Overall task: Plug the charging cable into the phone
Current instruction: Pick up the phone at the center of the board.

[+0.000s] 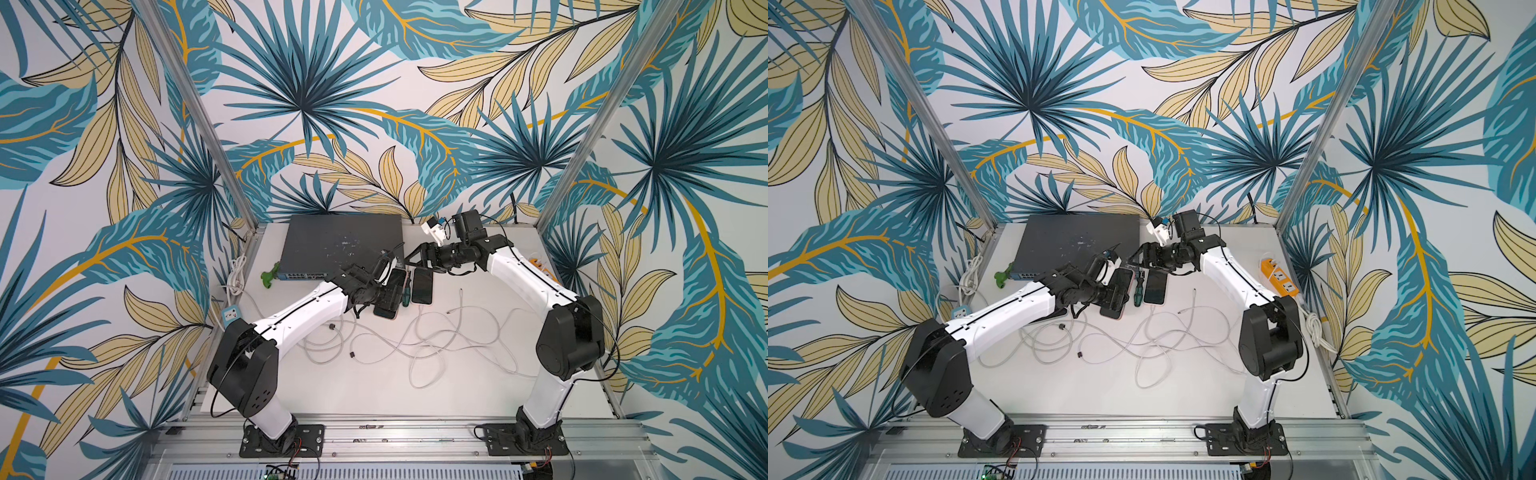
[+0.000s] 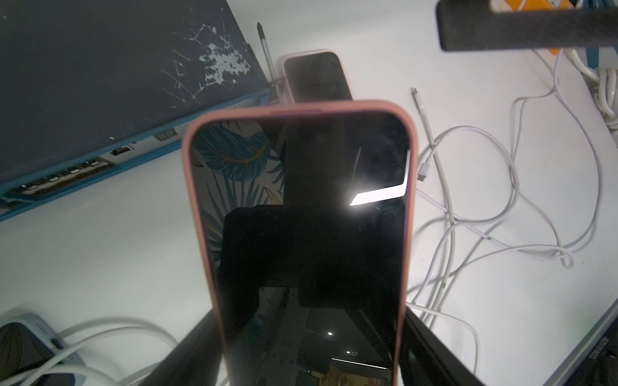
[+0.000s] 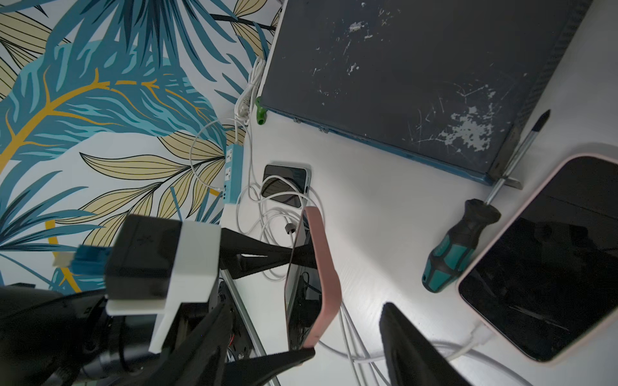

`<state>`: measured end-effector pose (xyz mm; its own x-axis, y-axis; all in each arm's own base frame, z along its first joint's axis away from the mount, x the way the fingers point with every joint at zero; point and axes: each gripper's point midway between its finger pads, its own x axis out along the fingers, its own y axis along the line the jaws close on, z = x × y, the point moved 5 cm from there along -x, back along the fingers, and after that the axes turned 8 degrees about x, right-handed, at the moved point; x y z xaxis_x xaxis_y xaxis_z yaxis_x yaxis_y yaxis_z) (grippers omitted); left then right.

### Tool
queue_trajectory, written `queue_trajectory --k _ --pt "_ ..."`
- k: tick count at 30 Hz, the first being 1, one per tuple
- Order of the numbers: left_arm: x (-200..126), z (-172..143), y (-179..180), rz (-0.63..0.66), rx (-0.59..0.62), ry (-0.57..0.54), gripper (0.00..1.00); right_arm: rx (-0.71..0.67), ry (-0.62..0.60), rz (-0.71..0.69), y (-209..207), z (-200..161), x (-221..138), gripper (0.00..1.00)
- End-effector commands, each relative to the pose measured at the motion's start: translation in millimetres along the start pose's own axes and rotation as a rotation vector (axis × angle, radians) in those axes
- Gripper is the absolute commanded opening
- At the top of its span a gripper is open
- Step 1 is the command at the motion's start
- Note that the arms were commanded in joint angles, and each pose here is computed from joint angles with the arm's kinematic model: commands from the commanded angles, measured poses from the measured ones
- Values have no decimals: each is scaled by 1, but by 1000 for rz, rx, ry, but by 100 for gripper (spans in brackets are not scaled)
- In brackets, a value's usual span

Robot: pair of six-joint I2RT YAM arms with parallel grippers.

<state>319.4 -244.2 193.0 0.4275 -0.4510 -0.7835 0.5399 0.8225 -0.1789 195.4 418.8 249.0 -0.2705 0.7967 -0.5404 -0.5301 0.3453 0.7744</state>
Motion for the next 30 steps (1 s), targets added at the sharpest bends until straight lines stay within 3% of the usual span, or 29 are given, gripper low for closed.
queue_trajectory --k 1,15,22,24,27,30 --pt "-22 20 -13 -70 44 -123 34 54 11 13 -1 6 7 71" --pt "-25 29 -16 -78 45 -139 34 107 139 62 -4 -12 48 53" --pt "-31 32 -16 -74 40 -147 35 92 139 72 2 -14 49 18" --pt "-32 32 -16 -73 39 -144 38 80 130 72 4 -13 46 8" --pt "-37 32 -17 -79 37 -147 42 60 120 70 9 -12 42 3" --pt "-50 31 -22 -110 43 -161 61 11 116 91 20 -12 32 1"
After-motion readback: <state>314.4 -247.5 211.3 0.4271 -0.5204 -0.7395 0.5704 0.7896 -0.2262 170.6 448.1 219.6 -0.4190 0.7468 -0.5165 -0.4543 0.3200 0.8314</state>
